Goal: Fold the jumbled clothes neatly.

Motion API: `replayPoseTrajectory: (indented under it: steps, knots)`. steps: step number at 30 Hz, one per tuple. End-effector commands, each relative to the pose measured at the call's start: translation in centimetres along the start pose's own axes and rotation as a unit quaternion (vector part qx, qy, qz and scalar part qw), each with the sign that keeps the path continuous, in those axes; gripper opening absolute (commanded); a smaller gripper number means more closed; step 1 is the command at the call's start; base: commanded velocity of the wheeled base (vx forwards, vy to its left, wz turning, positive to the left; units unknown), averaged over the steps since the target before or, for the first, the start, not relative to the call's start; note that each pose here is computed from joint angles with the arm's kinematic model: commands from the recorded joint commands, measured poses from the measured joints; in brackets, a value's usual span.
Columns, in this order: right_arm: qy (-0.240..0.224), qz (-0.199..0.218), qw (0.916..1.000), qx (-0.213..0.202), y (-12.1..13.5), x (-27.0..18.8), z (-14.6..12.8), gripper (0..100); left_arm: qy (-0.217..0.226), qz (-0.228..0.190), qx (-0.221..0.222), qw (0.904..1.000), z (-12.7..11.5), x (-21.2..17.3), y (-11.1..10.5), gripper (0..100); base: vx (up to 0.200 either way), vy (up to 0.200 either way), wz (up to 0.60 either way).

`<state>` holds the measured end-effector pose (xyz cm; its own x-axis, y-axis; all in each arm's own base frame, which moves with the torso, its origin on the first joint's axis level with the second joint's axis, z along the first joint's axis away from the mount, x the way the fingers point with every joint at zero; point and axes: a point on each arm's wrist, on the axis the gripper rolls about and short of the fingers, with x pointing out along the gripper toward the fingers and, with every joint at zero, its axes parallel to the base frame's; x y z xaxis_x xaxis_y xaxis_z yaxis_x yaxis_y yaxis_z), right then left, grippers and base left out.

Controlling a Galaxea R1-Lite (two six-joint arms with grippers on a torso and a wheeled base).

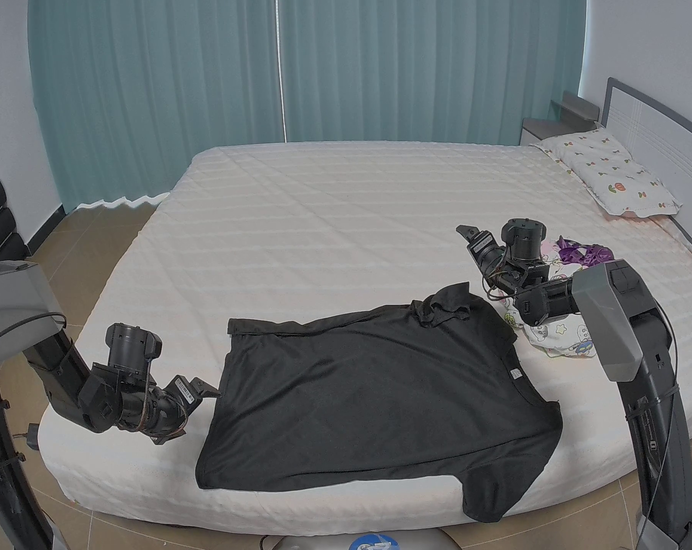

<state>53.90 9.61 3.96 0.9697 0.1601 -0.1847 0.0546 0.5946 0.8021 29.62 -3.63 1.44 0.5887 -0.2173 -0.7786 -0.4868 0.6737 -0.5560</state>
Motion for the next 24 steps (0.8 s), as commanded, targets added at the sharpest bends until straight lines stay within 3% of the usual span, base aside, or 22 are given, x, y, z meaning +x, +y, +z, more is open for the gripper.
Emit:
replayPoseTrajectory:
  steps: [1, 8, 13, 17, 24]
  knots:
    - [0.027, -0.043, 0.9975, -0.049, 0.0, -4.6, 0.9, 100, -0.030, -0.043, 0.005, 0.9986, 1.8, -0.3, -2.4, 100, 0.000, 0.000, 0.00]
    - [0.047, -0.079, 0.9934, -0.068, -1.8, -8.8, 0.5, 100, -0.062, -0.086, 0.004, 0.9944, 4.6, 1.4, -5.8, 100, 0.000, 0.000, 0.00]
    - [0.046, -0.075, 0.9935, -0.072, -1.4, -11.9, 0.6, 100, -0.102, -0.053, 0.002, 0.9934, 6.9, 4.9, -7.7, 100, 0.000, 0.000, 0.00]
    - [0.052, -0.076, 0.9928, -0.077, -1.1, -14.7, 0.7, 100, -0.073, -0.020, 0.002, 0.9972, 6.3, 5.3, -8.5, 100, 0.000, 0.000, 0.00]
    - [0.068, -0.095, 0.9902, -0.076, -2.2, -16.0, 0.2, 100, -0.061, -0.018, -0.007, 0.9979, 5.4, 5.5, -8.8, 100, 0.000, 0.000, 0.00]
